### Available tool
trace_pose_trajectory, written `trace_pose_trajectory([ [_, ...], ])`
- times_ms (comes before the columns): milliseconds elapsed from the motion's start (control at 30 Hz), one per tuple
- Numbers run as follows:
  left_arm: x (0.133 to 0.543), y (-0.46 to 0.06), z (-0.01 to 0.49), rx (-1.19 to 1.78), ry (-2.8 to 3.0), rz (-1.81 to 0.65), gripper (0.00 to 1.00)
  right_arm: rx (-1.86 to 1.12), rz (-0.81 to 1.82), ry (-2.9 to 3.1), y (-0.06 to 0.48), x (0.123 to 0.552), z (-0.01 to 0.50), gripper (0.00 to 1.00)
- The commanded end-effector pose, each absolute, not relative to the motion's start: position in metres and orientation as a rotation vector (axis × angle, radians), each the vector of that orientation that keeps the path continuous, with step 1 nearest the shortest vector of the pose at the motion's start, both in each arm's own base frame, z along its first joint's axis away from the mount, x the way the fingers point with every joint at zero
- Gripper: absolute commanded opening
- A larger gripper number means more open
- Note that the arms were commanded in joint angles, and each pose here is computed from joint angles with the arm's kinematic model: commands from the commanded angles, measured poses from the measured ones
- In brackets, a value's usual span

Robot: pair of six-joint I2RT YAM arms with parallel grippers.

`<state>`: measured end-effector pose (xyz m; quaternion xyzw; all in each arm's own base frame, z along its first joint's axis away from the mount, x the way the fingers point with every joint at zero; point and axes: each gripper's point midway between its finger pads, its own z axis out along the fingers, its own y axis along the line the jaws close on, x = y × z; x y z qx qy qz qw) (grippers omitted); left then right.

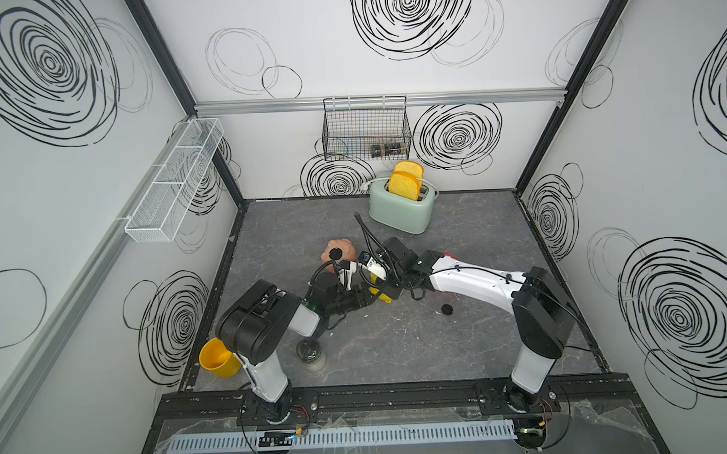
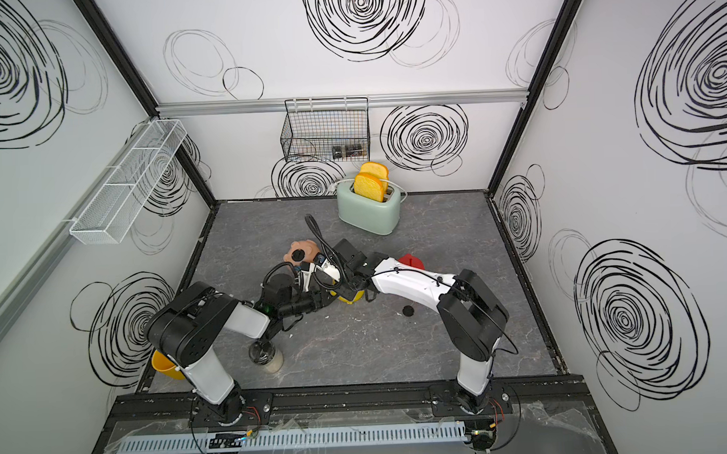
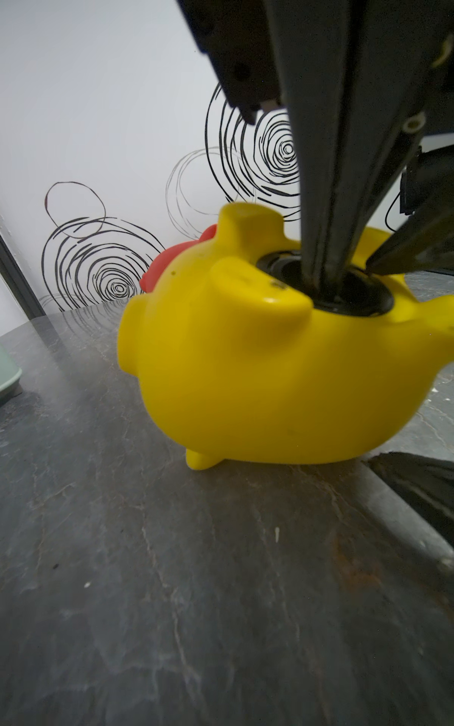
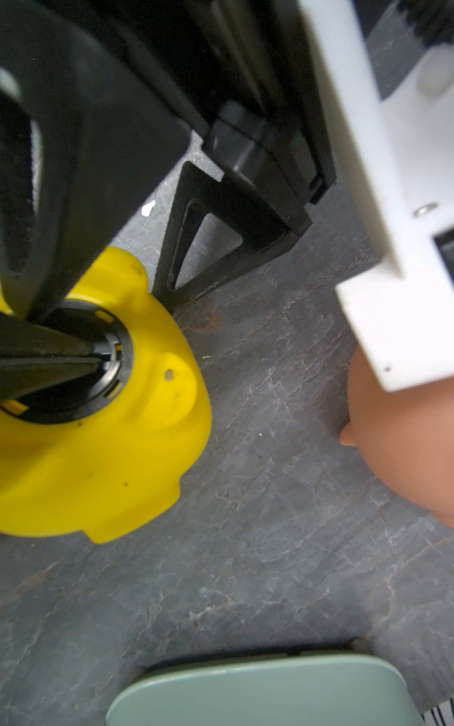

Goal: Close piggy banks
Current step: Hold the piggy bank at the center of the board.

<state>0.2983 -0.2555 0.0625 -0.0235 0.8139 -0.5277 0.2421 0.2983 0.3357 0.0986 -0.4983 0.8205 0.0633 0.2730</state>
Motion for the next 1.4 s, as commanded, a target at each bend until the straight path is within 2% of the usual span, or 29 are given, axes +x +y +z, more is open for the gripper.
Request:
trace_pose_trajectory([
  [0,0.296,-0.258,0.074,-0.034,2.174,-1.484,0.75,-1.388,0.091,2.372,0.305,0.285,0.061,0.0],
  [533,0.293,-0.249,0.104,-0.011,2.094,-1.473,0.75,-1.299,0.117,2.396,0.289,0.292,0.07,0.0],
  [1367,0.306,-0.251,0.103,-0.016,2.081,-1.433,0.77,-1.236,0.173,2.399,0.279,0.289,0.072,0.0],
])
